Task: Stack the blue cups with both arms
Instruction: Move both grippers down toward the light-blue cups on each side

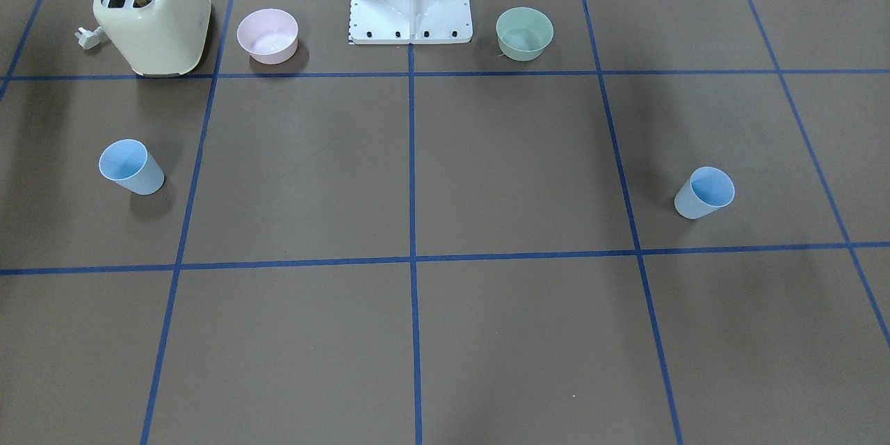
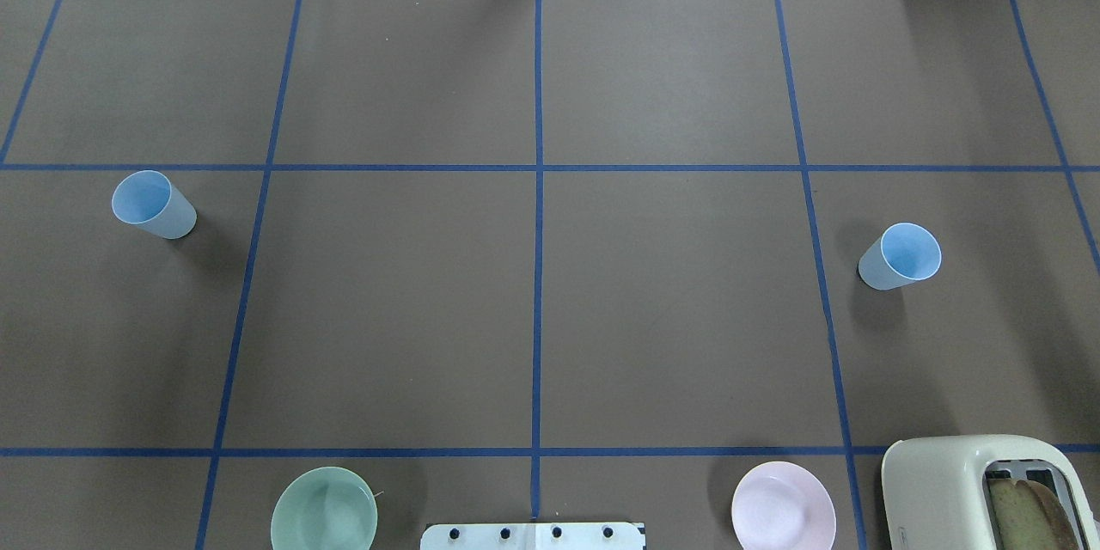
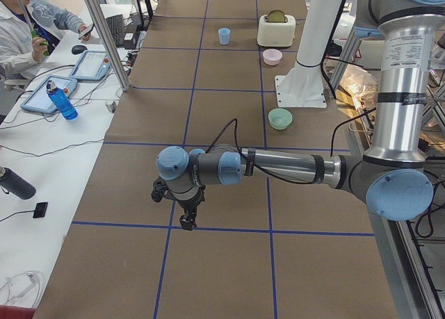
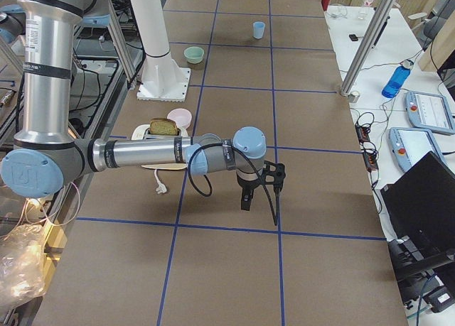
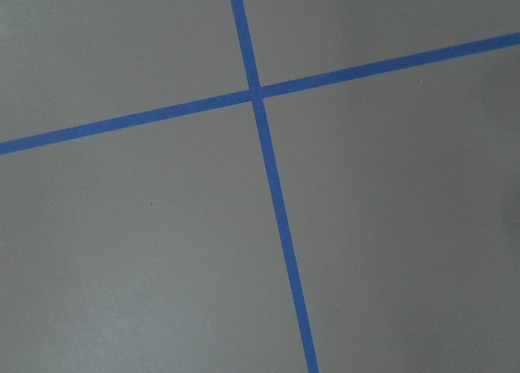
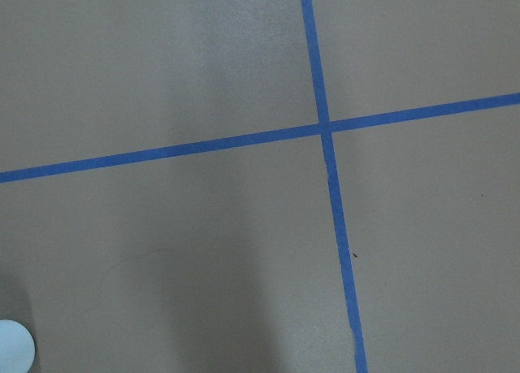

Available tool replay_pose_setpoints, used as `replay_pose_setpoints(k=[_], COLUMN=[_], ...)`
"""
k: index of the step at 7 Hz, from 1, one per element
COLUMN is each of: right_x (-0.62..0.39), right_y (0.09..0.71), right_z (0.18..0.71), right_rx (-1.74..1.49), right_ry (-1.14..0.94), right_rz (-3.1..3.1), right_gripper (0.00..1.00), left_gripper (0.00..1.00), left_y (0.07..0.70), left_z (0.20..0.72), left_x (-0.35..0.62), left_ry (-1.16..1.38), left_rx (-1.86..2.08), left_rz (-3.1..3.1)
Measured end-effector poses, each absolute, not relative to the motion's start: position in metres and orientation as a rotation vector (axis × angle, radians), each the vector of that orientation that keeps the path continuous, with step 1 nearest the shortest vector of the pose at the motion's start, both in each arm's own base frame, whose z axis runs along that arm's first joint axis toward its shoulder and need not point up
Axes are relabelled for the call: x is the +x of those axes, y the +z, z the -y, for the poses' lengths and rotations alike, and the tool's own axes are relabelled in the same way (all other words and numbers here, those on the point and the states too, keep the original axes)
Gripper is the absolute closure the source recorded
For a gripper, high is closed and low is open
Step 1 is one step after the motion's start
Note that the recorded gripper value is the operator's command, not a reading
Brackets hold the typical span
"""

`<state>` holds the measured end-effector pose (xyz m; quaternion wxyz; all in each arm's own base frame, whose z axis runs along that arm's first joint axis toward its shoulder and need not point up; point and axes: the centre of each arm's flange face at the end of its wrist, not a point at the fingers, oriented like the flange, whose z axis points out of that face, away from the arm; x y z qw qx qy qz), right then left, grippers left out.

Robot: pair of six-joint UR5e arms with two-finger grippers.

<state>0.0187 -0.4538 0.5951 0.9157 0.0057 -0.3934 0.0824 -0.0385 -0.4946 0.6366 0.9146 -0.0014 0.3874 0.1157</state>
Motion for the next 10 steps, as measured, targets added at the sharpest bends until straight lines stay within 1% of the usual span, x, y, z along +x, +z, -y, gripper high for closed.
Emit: replay_pose_setpoints(k=[2, 5, 10], right_x=[0.019, 0.007, -0.076], right_y=[0.589, 0.565, 0.487], right_z=[0.459, 0.485, 0.502], right_rx=[0.032, 0.078, 0.139], right_ry=[0.156, 0.12, -0.093], right_rz=[0.805, 0.812, 0.9], right_gripper=[0.0, 0.0, 0.0], left_gripper=[0.01, 0.01, 0.02], left_y=[0.636, 0.623, 0.567], left_z=[0.495, 0.504, 0.532], left_x=[-0.039, -0.033, 0.057], left_ry=[0.238, 0.241, 0.142], left_rx=[-0.002, 0.028, 0.043], left_rz=[-0.798, -0.797, -0.876])
